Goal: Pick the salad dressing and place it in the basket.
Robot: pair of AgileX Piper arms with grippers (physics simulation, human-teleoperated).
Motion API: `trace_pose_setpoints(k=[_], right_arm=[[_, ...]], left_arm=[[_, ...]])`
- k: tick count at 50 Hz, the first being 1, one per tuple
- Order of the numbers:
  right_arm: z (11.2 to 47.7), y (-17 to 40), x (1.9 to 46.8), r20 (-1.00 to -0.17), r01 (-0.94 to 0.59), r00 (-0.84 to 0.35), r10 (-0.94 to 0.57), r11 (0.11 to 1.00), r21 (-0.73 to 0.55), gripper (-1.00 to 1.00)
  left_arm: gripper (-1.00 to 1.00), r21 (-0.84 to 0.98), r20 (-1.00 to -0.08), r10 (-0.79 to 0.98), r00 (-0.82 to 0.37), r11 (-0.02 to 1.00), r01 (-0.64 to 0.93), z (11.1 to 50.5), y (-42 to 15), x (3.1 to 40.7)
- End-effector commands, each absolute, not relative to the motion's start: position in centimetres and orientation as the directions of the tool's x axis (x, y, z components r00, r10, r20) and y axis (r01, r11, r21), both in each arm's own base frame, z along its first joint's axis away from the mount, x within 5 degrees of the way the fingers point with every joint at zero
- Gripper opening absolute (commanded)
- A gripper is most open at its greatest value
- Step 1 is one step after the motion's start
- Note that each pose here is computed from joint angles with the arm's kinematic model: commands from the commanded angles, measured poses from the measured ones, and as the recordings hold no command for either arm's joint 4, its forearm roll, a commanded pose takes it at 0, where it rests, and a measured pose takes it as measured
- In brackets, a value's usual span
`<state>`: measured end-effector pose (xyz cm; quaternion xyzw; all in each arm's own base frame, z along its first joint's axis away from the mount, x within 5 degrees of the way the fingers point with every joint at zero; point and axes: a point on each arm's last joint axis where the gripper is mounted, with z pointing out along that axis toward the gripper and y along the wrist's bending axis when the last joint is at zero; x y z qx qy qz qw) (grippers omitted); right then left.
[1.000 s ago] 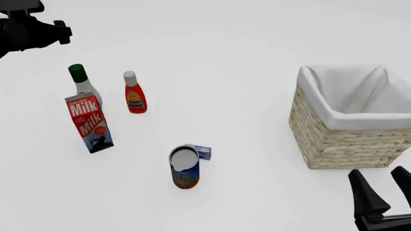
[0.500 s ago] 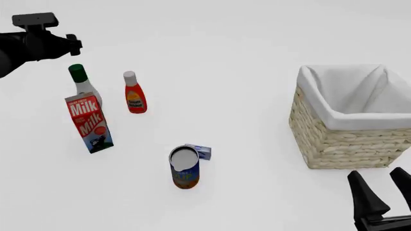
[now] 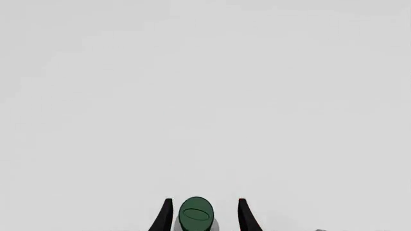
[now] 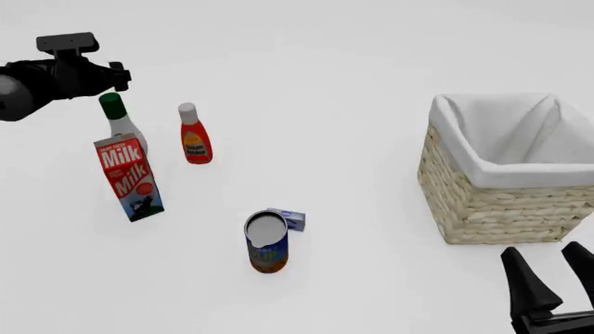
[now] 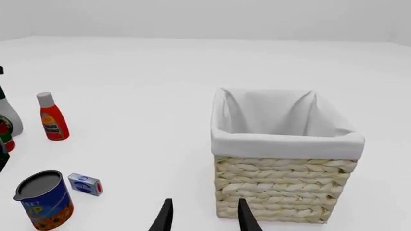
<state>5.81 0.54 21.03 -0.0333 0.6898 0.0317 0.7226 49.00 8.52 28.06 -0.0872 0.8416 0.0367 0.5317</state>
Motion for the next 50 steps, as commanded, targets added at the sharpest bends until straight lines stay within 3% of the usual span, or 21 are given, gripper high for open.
trace_pose_setpoints(k=[1, 50], right_arm=[[21.0, 0.6, 5.8, -0.999, -0.096, 0.044, 0.0, 0.995, -0.004, 1.0], [20.9, 0.6, 5.7, -1.0, -0.103, 0.029, 0.004, 0.995, 0.001, 1.0]], left_arm=[[1.0, -0.03, -0.896, -0.108, -0.43, 0.982, -0.185, 27.2, 8.5, 49.3], [1.0, -0.013, -0.878, -0.101, -0.468, 0.982, -0.188, 23.9, 9.1, 49.6]])
